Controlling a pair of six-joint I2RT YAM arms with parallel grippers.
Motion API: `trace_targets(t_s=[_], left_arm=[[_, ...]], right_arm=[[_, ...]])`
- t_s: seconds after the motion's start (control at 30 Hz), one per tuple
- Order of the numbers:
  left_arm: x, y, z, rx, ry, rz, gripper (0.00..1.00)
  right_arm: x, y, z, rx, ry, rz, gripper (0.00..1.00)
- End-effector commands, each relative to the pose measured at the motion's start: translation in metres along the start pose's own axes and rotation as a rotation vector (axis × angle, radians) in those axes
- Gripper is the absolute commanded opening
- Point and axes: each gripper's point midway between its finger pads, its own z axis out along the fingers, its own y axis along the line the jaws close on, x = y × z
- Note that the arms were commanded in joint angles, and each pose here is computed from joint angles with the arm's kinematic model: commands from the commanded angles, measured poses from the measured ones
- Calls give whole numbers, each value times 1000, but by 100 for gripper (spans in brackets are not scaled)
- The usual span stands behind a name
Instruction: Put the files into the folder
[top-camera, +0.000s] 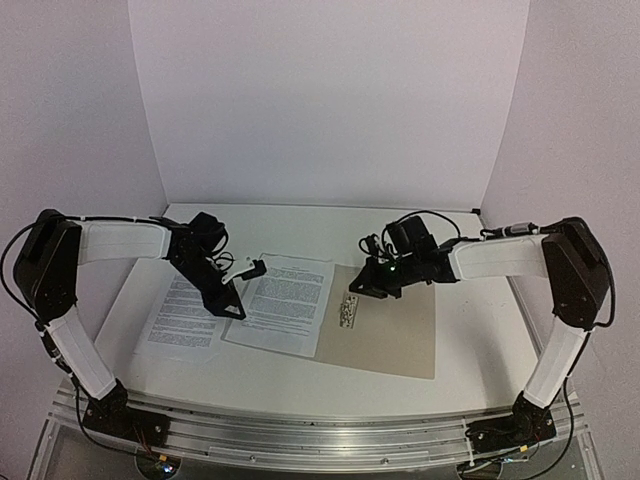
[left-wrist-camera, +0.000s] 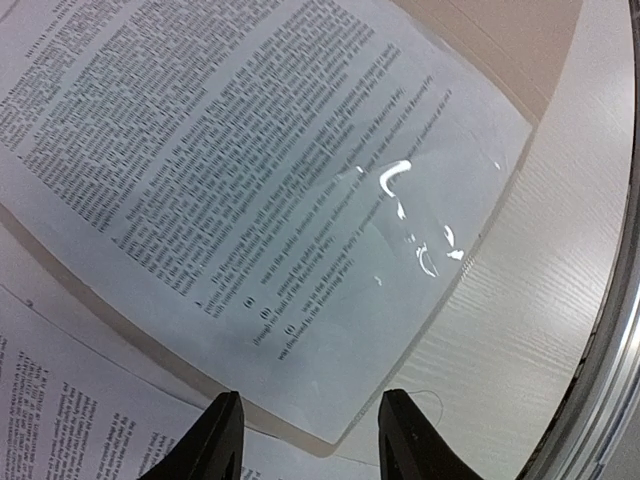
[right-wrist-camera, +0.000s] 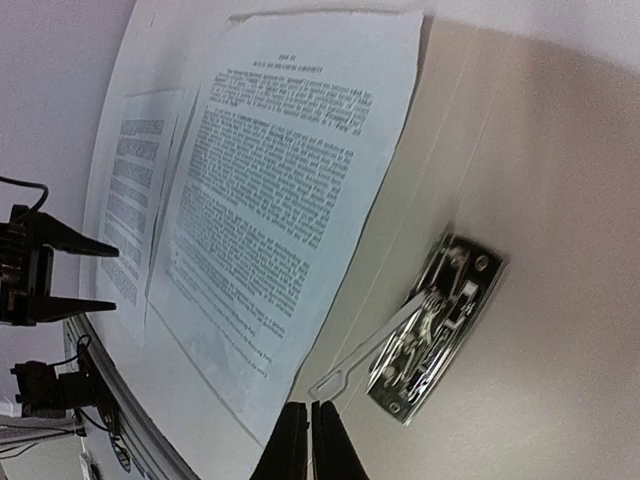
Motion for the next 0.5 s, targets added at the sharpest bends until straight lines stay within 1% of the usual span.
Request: trace_targets(t_s=[0.0,0.13,0.27,0.47], left_arm=[[15,-11,2,12,-15,233,49],[26,-12,16,-16,11,280,52],[42,-23,34,-30,64,295,52],[57,-48,46,-3,99,320,52]], right_arm=[[30,11,-3,-53,37,51,3],[54,12,9,-78,67,88,0],[56,9,12,-72,62,100,0],[56,6,29,-92,71,116,0]])
